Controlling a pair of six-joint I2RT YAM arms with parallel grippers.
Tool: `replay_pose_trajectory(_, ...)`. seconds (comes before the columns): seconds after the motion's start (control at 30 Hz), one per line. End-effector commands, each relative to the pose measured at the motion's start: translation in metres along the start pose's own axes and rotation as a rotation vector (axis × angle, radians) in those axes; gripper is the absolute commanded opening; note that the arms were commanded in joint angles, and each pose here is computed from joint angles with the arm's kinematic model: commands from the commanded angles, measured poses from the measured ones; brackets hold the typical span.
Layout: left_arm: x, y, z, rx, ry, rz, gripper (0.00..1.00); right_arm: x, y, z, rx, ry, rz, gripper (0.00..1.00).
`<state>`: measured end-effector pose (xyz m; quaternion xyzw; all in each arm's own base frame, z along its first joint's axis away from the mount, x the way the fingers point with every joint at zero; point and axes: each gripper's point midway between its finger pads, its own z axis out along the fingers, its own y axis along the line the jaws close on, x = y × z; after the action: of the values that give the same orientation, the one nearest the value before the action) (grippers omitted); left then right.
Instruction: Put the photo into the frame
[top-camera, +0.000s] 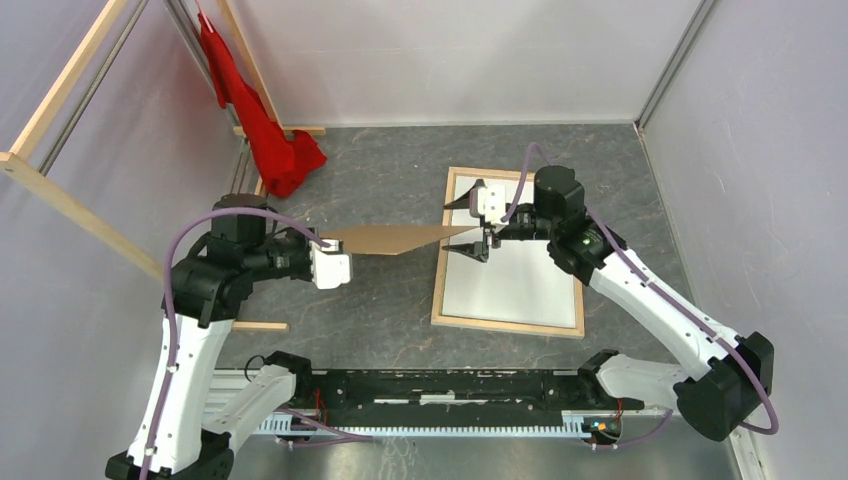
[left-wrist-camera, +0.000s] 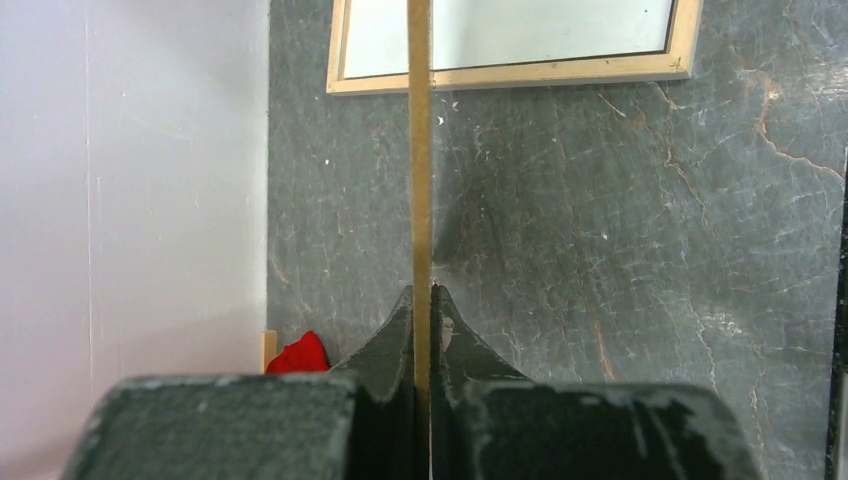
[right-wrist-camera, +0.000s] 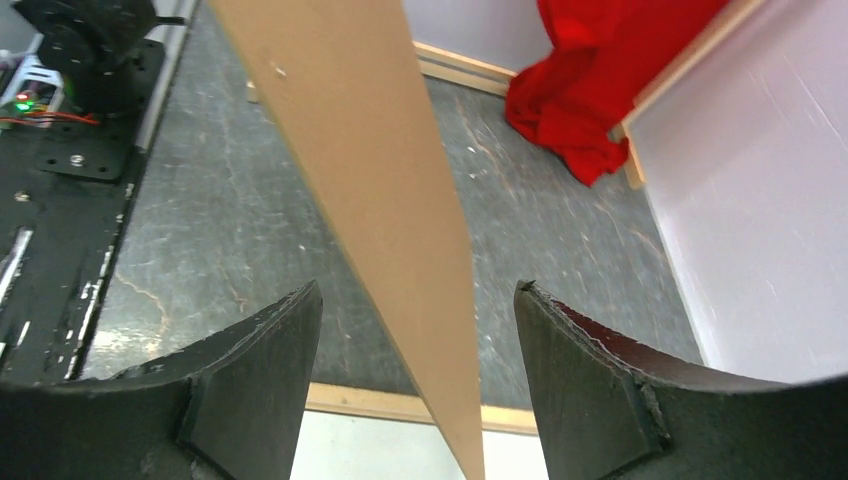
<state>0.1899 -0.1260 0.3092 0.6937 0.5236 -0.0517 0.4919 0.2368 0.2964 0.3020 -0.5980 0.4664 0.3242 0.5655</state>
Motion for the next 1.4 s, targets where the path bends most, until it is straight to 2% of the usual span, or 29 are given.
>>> replay_pose_trajectory(0.0,-0.024,0.018,-0.011,-0.052,-0.065,0.124,0.02,-0.028,0.011,0.012,-0.065,-0.078,-0.094,0.77)
replay_pose_trajectory(0.23,-0.023,0.016,-0.014,-0.055,-0.058,0.134,0.02,-0.017,0.019,0.030,-0.071,-0.062,-0.054,0.77)
replay_pose_trajectory(0.33,-0.024,0.017,-0.014,-0.057,-0.059,0.135,0.02,-0.012,0.013,0.041,-0.033,-0.053,-0.039,0.72)
replay_pose_trajectory(0.7,-0.035,0.040,-0.017,-0.121,-0.088,0.123,0.02,-0.005,-0.016,0.068,0.091,-0.028,0.007,0.23)
replay_pose_trajectory(0.73,-0.036,0.042,-0.017,-0.131,-0.091,0.127,0.03,-0.008,-0.018,0.067,0.102,-0.041,0.004,0.14)
replay_pose_trajectory(0.77,-0.036,0.044,-0.017,-0.141,-0.092,0.125,0.15,-0.012,-0.020,0.067,0.111,-0.058,0.003,0.07)
replay_pose_trajectory(0.8,-0.037,0.046,-0.017,-0.151,-0.094,0.125,0.32,-0.017,-0.023,0.068,0.125,-0.076,0.010,0.00)
replay_pose_trajectory(0.83,-0.037,0.049,-0.017,-0.163,-0.093,0.125,0.47,-0.020,-0.027,0.067,0.146,-0.090,0.028,0.00)
replay_pose_trajectory(0.87,-0.037,0.053,-0.017,-0.185,-0.095,0.111,0.74,-0.025,-0.031,0.067,0.167,-0.107,0.051,0.00)
replay_pose_trajectory(0.9,-0.038,0.058,-0.018,-0.214,-0.099,0.102,0.88,-0.029,-0.034,0.066,0.182,-0.120,0.056,0.00)
replay_pose_trajectory(0.93,-0.039,0.065,-0.020,-0.249,-0.105,0.098,0.96,-0.033,-0.038,0.065,0.201,-0.137,0.065,0.00)
replay_pose_trajectory(0.97,-0.042,0.071,-0.022,-0.285,-0.110,0.099,0.99,-0.037,-0.040,0.064,0.213,-0.155,0.085,0.00)
replay_pose_trajectory(1.17,-0.056,0.124,-0.048,-0.548,-0.149,0.030,1.00,-0.054,-0.062,0.052,0.264,-0.279,0.238,0.00)
replay_pose_trajectory(1.37,-0.071,0.155,-0.072,-0.687,-0.189,-0.018,1.00,-0.046,-0.088,0.031,0.198,-0.397,0.628,0.00)
